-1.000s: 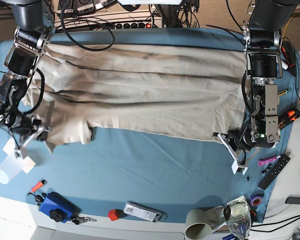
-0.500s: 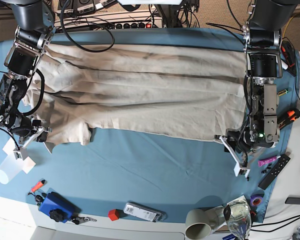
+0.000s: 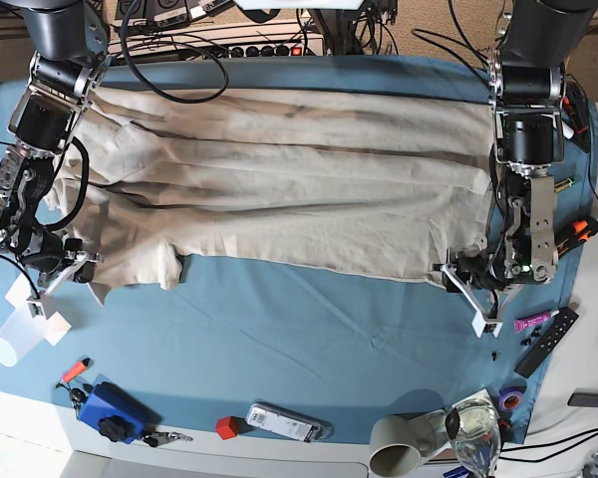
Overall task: Fold the T-shirt properly
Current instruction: 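Hold the shirt ends with both grippers and pull them apart to straighten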
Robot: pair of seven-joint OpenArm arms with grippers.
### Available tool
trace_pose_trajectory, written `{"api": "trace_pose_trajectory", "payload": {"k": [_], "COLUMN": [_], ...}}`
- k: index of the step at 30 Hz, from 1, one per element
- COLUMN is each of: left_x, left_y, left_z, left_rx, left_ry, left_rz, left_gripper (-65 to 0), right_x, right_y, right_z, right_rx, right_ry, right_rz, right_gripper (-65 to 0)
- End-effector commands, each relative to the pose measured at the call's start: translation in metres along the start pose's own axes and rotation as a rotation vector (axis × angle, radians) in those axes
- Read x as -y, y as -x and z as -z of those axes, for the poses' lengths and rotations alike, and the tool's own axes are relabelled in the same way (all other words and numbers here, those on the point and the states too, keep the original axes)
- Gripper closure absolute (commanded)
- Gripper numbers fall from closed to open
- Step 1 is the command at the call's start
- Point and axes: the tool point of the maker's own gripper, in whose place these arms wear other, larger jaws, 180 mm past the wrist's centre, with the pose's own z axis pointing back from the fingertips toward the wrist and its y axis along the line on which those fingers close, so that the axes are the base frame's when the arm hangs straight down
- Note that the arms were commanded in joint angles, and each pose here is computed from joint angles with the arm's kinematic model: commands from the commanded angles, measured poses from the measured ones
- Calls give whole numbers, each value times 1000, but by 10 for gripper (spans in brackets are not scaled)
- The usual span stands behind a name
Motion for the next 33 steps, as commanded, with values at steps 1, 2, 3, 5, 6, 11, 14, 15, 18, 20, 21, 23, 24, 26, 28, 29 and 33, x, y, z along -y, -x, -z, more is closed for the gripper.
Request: {"api": "trace_pose_trajectory", "payload": {"k": [1, 2, 3, 5, 6, 11, 14, 15, 18, 20, 21, 23, 24, 26, 28, 29, 33], "left_x": [7, 10, 14, 26, 30, 46, 45, 45, 45, 47, 48, 50, 51, 52, 51, 49, 36], "left_y": [15, 20, 23, 31, 33, 44, 43, 40, 23, 5, -3, -17, -21, -25, -26, -26, -28], "left_z": [5, 7, 8, 10, 11, 12, 7, 4, -5, -11, -14, -19, -22, -25, -27, -28, -35], "left_rx": [-67, -85, -103, -142, -157, -223, -263, -272, -265, -226, -206, -172, -160, -148, -140, -139, -128], "left_ry": [28, 38, 49, 78, 88, 118, 115, 113, 109, 107, 106, 104, 103, 103, 99, 94, 71], "left_rz": [-14, -22, -26, -33, -34, -32, -24, -21, 3, 19, 27, 40, 45, 57, 62, 64, 69], "left_gripper": [-311, -311, -307, -266, -231, 0, 0, 0, 0, 0, 0, 0, 0, 0, 0, 0, 0], "right_x": [6, 6, 6, 6, 6, 7, 7, 7, 6, 4, 4, 5, 5, 7, 5, 4, 7], "right_y": [-22, -22, -22, -22, -22, -22, -27, -29, -33, -33, -32, -30, -29, -30, -34, -37, -47], "right_z": [-10, -10, -10, -10, -10, -11, -11, -11, -12, -12, -12, -12, -12, -15, -20, -23, -39], "right_rx": [58, 58, 58, 58, 59, 59, 87, 98, 117, 115, 112, 100, 97, 94, 111, 119, 132], "right_ry": [15, 15, 15, 15, 16, 16, 16, 16, 13, 4, 2, 4, 6, 2, -22, -33, -39], "right_rz": [-15, -15, -15, -15, -15, -15, -16, -16, -22, -33, -36, -36, -36, -34, -25, -23, -45], "right_gripper": [0, 0, 0, 0, 0, 0, 0, 0, 0, 0, 0, 0, 0, 0, 0, 0, 0]}}
